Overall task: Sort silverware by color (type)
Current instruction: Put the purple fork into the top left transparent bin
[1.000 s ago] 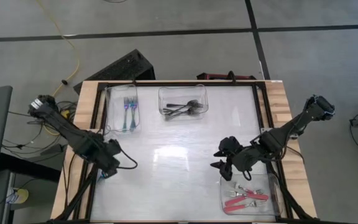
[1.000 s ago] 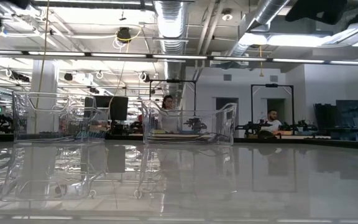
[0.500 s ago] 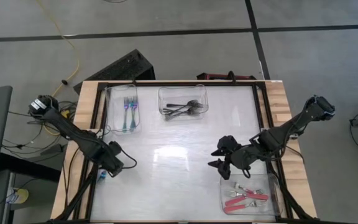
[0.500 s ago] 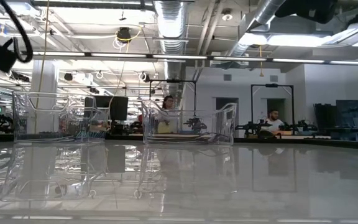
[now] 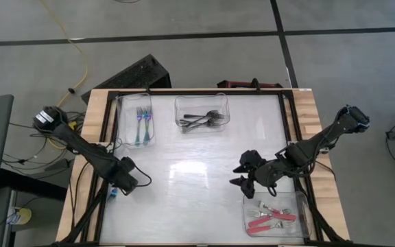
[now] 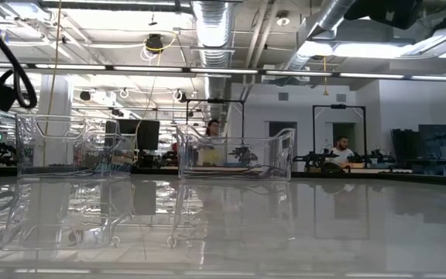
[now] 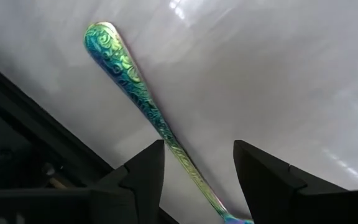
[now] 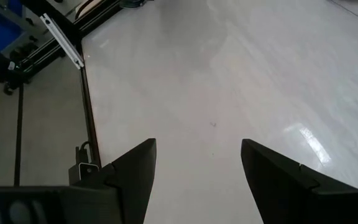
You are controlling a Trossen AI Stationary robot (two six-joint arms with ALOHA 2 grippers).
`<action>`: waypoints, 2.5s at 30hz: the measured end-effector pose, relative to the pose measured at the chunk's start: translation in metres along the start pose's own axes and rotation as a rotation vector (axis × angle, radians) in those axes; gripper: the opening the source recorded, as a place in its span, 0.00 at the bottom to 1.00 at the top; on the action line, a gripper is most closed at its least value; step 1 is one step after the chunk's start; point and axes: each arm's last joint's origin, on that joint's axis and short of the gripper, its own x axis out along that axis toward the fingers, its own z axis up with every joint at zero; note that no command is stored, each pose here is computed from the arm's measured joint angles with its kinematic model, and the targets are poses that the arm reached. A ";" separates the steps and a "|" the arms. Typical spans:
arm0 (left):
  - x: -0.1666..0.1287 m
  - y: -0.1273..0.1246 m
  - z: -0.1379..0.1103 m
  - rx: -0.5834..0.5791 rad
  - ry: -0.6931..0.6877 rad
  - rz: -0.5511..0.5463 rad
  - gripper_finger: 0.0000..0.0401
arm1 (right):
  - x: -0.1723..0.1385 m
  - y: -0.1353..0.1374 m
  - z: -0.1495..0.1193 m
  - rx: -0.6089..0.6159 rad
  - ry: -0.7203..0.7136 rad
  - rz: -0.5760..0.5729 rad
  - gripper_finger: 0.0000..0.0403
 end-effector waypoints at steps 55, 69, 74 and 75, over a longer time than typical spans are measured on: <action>-0.038 -0.063 0.002 0.643 0.046 -0.397 0.35 | 0.008 0.021 -0.023 -0.011 0.029 0.054 0.65; 0.000 -0.076 -0.036 0.726 0.011 -0.256 0.35 | 0.040 0.033 -0.040 -0.013 0.048 0.054 0.65; 0.009 -0.080 -0.040 0.742 0.049 -0.221 0.34 | 0.039 0.034 -0.039 -0.005 0.042 0.069 0.65; 0.009 -0.079 -0.040 0.738 0.051 -0.214 0.32 | 0.039 0.035 -0.039 0.001 0.039 0.075 0.65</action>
